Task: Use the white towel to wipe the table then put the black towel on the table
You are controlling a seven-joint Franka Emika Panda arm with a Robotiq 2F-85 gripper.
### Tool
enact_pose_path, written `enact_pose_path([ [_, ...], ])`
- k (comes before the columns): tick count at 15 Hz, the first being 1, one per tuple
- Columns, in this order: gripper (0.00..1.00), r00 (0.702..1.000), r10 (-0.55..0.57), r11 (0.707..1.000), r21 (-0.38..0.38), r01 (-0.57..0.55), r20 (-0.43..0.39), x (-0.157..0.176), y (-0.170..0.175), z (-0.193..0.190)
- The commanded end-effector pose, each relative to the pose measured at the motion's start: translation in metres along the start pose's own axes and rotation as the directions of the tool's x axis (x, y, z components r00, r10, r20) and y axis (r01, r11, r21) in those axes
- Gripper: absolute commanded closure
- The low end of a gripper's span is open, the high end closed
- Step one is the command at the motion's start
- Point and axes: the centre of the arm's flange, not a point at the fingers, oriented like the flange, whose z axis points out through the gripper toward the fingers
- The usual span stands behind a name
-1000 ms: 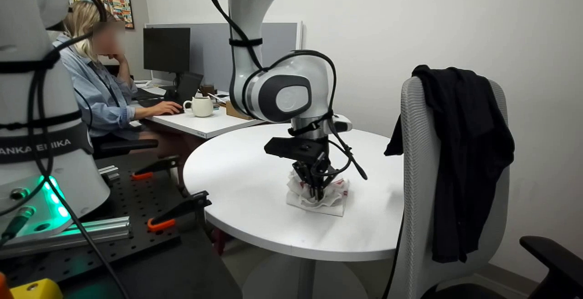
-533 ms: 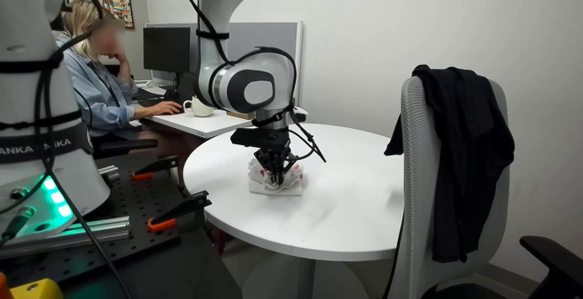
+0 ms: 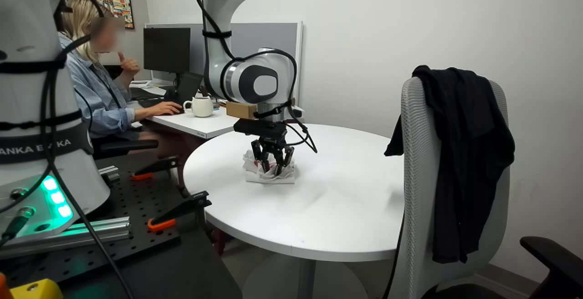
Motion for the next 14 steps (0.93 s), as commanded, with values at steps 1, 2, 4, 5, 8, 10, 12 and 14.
enact_pose_path([
  [1,0.31,0.986,0.159,0.986,0.035,-0.161,0.052,-0.016,0.025,0.011],
  [2,0.25,0.976,0.209,0.976,0.049,-0.212,0.056,-0.026,0.033,0.008],
  [4,0.08,0.953,0.297,0.952,0.066,-0.3,0.058,-0.045,0.047,0.0],
  [5,0.02,0.942,0.332,0.94,0.068,-0.335,0.054,-0.054,0.053,-0.005],
  [8,0.0,0.916,0.398,0.913,0.079,-0.401,0.049,-0.074,0.066,-0.021],
  [10,0.0,0.907,0.42,0.904,0.078,-0.421,0.026,-0.079,0.07,-0.037],
  [12,0.0,0.904,0.427,0.902,0.07,-0.426,0.004,-0.079,0.073,-0.056],
  [14,0.0,0.909,0.417,0.907,0.058,-0.416,-0.004,-0.076,0.075,-0.076],
])
